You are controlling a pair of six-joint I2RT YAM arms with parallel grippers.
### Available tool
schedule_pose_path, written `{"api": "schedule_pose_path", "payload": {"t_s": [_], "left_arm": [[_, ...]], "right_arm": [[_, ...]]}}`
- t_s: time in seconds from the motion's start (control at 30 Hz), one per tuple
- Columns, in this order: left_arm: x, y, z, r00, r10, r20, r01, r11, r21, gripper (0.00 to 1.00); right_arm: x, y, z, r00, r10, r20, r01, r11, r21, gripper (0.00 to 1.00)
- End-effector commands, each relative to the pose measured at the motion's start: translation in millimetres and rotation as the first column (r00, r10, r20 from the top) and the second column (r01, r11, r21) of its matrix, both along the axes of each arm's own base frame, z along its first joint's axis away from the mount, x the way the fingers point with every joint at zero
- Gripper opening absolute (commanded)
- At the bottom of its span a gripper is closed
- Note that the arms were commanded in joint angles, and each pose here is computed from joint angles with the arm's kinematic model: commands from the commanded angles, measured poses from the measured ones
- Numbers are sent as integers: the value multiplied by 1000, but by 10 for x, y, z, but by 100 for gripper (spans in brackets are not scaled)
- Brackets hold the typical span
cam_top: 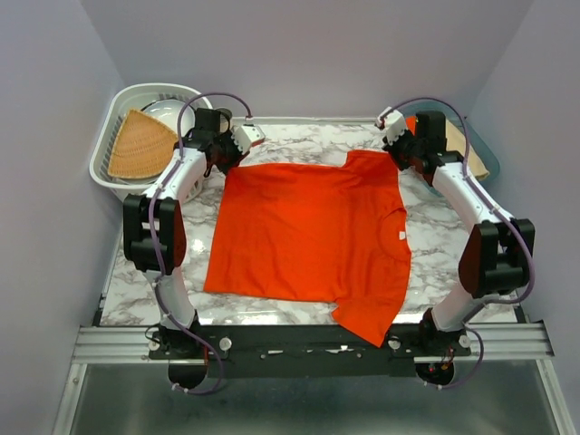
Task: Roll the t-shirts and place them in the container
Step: Fold the T-shirt at the center of the board.
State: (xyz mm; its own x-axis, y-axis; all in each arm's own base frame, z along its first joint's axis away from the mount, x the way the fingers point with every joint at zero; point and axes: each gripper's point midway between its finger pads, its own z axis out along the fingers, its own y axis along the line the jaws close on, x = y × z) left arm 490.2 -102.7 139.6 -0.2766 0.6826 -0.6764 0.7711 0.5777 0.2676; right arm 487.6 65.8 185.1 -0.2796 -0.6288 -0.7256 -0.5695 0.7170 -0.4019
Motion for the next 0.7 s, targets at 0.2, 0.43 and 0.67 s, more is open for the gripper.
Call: {"api": "schedule_pose_path", "payload": {"t_s": [0.2,0.43,0.67], "left_arm": [[-407,120,-142,966,-255,-40,258,951,171,0],[-682,190,-279,934,-345,-91,357,906,228,0],[-816,272,-472,924,-376,-71,380,878,290,0]], "right_arm": [[-847,-6,-280,989,0,-151,9,998,59,1],[-1445,-28,-399,977,22,-212,-10,998,59,1],[-1913,100,-636,951,40,-306,-4,993,115,1]]}}
